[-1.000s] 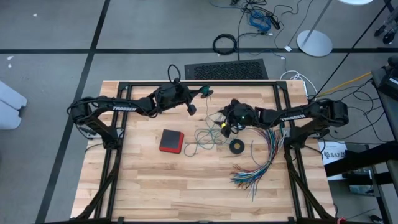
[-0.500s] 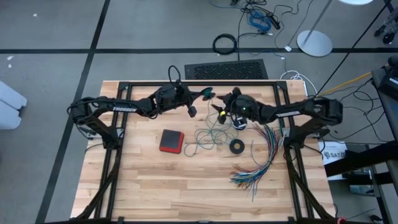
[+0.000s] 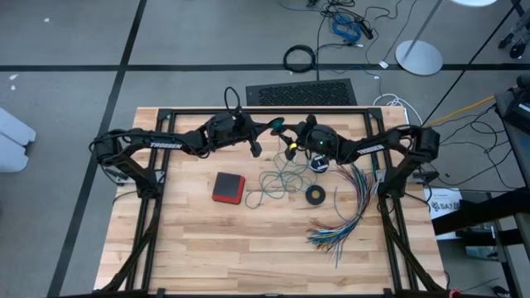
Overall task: Coiling cords
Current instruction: Uncoil the green wire cable from the spool
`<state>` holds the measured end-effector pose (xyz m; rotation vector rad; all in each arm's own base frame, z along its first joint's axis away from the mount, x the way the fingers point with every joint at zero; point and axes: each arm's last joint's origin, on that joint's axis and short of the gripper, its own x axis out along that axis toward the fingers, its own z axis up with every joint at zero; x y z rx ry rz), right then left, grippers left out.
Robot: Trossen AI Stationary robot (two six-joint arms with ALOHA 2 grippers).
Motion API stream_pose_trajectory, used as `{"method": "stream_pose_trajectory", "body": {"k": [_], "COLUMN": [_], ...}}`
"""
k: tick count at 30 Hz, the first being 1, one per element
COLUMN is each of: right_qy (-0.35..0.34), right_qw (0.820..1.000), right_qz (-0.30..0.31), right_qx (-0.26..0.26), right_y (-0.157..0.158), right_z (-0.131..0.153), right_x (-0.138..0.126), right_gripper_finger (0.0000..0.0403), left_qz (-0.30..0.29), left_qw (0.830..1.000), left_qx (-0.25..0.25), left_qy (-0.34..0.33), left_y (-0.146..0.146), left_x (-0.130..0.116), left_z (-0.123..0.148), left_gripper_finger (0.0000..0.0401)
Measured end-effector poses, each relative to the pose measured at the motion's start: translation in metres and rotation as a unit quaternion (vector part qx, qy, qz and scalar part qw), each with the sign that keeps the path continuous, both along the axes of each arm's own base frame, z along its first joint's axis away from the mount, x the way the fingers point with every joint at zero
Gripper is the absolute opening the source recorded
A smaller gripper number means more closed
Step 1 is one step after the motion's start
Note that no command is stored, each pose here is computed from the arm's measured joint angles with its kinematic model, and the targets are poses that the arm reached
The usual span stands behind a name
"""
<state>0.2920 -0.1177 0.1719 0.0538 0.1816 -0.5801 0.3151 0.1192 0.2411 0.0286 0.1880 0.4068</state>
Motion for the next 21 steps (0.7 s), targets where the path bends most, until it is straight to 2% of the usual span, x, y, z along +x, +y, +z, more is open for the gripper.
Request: {"method": "stream_pose_trajectory", "body": {"k": [7,14,18,21], "right_qy": [0.009,0.014,-0.01,-0.028], "right_qw": [1.0,0.998,0.998,0.999], "right_qz": [-0.012,-0.064,-0.056,-0.018], "right_qx": [-0.014,-0.02,-0.029,-0.04], "right_y": [-0.001,-0.002,0.004,0.014], "right_z": [0.001,0.012,0.027,0.036], "right_x": [-0.001,-0.008,-0.011,-0.01], "right_gripper_finger": [0.0016,0.0002,0.0001,0.0001], "left_qz": [0.0,0.003,0.022,0.044], "left_qw": [1.0,1.0,0.999,0.998], "left_qx": [0.0,-0.001,0.009,0.025], "left_qy": [0.0,0.013,0.033,0.047], "left_y": [0.0,0.0,0.001,0.002], "left_x": [0.0,-0.001,-0.002,-0.003], "left_z": [0.0,-0.002,-0.005,-0.006], "left_gripper_finger": [0.0,0.0,0.0,0.0]}}
